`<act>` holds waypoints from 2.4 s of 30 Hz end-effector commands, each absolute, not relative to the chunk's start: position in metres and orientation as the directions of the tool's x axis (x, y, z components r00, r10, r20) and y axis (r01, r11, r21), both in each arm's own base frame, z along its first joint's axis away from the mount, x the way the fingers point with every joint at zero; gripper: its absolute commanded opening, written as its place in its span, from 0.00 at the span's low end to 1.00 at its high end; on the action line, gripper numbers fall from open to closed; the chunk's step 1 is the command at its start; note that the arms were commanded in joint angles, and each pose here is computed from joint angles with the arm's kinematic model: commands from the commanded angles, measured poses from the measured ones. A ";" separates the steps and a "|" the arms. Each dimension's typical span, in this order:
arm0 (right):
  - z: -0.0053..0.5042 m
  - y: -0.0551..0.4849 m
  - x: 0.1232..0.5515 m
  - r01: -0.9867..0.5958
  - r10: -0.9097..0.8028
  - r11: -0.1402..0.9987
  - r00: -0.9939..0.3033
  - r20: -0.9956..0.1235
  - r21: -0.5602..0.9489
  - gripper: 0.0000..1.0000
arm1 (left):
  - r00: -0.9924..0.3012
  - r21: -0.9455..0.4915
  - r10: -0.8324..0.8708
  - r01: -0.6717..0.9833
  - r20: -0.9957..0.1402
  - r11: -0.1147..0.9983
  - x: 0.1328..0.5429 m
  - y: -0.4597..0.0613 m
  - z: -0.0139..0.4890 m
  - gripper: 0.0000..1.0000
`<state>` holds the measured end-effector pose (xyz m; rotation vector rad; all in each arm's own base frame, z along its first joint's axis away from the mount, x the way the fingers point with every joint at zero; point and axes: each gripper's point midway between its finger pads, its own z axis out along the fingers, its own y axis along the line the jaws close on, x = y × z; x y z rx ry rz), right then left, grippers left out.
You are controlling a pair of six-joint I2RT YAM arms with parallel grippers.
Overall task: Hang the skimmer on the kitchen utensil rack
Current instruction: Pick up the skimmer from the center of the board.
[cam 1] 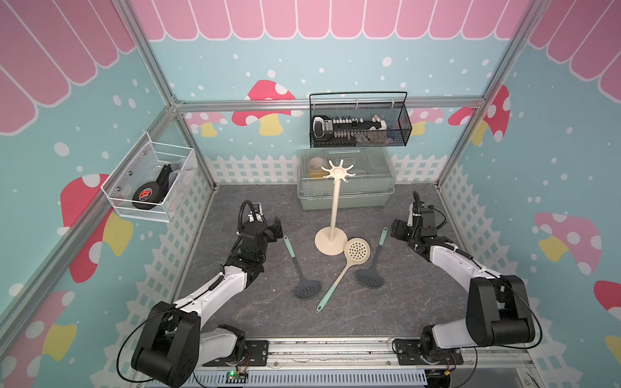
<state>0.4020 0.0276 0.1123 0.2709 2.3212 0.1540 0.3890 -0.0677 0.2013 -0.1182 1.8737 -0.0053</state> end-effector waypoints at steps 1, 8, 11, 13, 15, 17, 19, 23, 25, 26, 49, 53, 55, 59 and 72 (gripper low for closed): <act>0.084 0.045 0.382 0.183 0.306 0.947 -0.769 -0.561 0.265 0.77 | -0.368 -0.163 -0.183 -0.085 -0.912 0.983 0.380 -0.075 0.199 0.99; 0.059 0.074 0.366 0.175 0.309 0.937 -0.818 -0.485 0.302 0.69 | -0.378 -0.233 -0.239 -0.060 -0.895 0.970 0.364 -0.079 0.212 0.99; 0.049 0.082 0.358 0.177 0.297 0.942 -0.837 -0.459 0.286 0.68 | -0.368 -0.240 -0.251 -0.075 -0.895 0.968 0.360 -0.075 0.216 0.99; 0.041 0.081 0.352 0.200 0.311 0.939 -0.841 -0.442 0.280 0.65 | -0.372 -0.242 -0.258 -0.090 -0.892 0.966 0.360 -0.073 0.216 0.99; 0.033 0.083 0.346 0.214 0.325 0.933 -0.845 -0.425 0.289 0.62 | -0.391 -0.236 -0.253 -0.092 -0.885 0.967 0.361 -0.074 0.214 0.99; 0.027 0.086 0.342 0.216 0.327 0.931 -0.852 -0.410 0.295 0.58 | -0.411 -0.235 -0.251 -0.092 -0.876 0.968 0.362 -0.076 0.211 0.99; 0.022 0.090 0.338 0.220 0.325 0.931 -0.861 -0.391 0.290 0.53 | -0.430 -0.236 -0.251 -0.088 -0.867 0.968 0.364 -0.079 0.207 0.99; 0.014 0.098 0.333 0.227 0.336 0.925 -0.864 -0.374 0.305 0.51 | -0.469 -0.240 -0.249 -0.079 -0.847 0.968 0.368 -0.085 0.200 0.99; 0.013 0.101 0.333 0.227 0.339 0.922 -0.865 -0.370 0.314 0.51 | -0.483 -0.241 -0.248 -0.077 -0.840 0.967 0.370 -0.087 0.198 0.99; 0.012 0.103 0.333 0.227 0.340 0.921 -0.865 -0.370 0.316 0.50 | -0.488 -0.243 -0.248 -0.076 -0.836 0.967 0.370 -0.088 0.197 0.99; -0.002 0.105 0.343 0.256 0.363 0.915 -0.860 -0.359 0.312 0.00 | -0.530 -0.279 -0.260 -0.046 -0.807 0.959 0.370 -0.098 0.192 0.99; 0.019 0.103 0.353 0.229 0.347 0.923 -0.841 -0.415 0.309 0.00 | -0.528 -0.280 -0.261 -0.045 -0.808 0.959 0.369 -0.098 0.193 0.99; 0.035 0.101 0.359 0.210 0.343 0.925 -0.823 -0.453 0.317 0.00 | -0.528 -0.280 -0.261 -0.046 -0.808 0.959 0.368 -0.098 0.193 0.99; 0.075 0.097 0.368 0.166 0.342 0.922 -0.772 -0.536 0.349 0.00 | -0.527 -0.280 -0.262 -0.047 -0.808 0.959 0.367 -0.098 0.195 0.99; 0.238 0.094 0.366 -0.094 0.359 0.873 -0.537 -0.763 0.478 0.00 | -0.548 -0.279 -0.263 -0.056 -0.794 0.959 0.368 -0.098 0.186 0.99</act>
